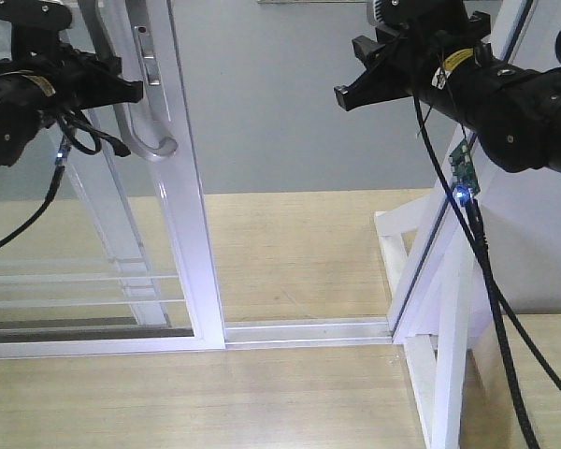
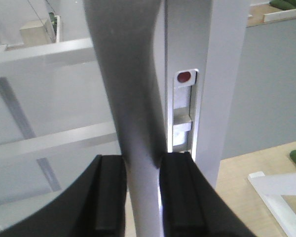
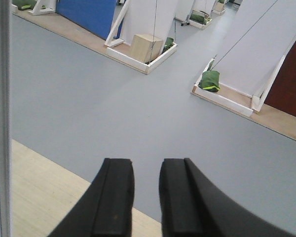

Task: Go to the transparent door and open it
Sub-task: 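Slide the door farther open with the left gripper on the handle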

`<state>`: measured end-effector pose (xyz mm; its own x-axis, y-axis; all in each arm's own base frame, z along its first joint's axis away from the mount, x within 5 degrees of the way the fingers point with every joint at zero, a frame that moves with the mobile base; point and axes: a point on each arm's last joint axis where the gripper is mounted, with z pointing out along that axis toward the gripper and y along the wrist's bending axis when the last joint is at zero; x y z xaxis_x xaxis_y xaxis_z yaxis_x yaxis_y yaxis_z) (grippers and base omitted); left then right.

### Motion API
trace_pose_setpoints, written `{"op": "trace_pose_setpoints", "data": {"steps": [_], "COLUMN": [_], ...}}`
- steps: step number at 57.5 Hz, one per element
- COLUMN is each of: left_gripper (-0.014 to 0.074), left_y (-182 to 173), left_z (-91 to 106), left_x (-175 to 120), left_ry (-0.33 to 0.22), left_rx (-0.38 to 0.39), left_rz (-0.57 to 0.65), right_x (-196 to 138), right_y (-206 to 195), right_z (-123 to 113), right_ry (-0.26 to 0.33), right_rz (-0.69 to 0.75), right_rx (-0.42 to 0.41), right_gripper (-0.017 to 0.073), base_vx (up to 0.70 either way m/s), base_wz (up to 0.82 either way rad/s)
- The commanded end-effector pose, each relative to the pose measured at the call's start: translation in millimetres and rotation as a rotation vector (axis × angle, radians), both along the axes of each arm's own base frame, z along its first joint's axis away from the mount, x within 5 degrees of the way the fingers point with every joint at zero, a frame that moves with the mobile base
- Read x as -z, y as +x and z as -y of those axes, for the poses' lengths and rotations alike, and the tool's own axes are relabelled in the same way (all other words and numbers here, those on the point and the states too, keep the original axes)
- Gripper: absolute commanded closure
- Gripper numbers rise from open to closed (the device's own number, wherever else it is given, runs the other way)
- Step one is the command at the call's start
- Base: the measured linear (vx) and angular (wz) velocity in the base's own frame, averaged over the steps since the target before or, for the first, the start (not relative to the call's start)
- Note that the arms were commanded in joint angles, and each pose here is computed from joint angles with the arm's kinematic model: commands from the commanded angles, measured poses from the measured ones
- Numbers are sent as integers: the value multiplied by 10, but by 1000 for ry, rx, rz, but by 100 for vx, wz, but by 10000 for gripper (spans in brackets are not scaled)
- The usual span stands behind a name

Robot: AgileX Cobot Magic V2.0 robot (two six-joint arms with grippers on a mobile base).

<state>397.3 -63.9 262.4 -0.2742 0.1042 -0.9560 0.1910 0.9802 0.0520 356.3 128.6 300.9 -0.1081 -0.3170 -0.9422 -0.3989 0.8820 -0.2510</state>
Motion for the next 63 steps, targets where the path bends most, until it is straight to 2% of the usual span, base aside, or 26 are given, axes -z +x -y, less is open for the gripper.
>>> {"op": "trace_pose_setpoints", "data": {"steps": [1,6,13,22,43,54,63], "left_gripper": [308,308,308,308,308,324,384], "left_y": [-39,-51,-53,-82,-241,-615,-1063], "left_z": [-24,-26,-28,-58,-521,-564,-572], "left_x": [-427,-446,-428,-428,-687,-852,-841], "left_ry": [-36,-2,8,65,90,93,100], "left_rx": [-4,2,3,6,-113,-123,-122], "left_rz": [188,193,175,137,117,142,151], "right_x": [-347,-347,-345,-341,-315,-315,-433], "right_y": [-49,-49,-49,-49,-50,-81,-240], "right_z": [32,32,33,33,37,54,128], "right_ry": [58,58,57,56,45,36,28], "right_rz": [150,149,147,143,117,75,-7], "right_rx": [-3,-3,-3,-3,1,9,33], "right_gripper": [314,314,314,314,314,314,333], "base_vx": [0,0,0,0,0,0,0], "base_wz": [0,0,1,1,0,0,0]}}
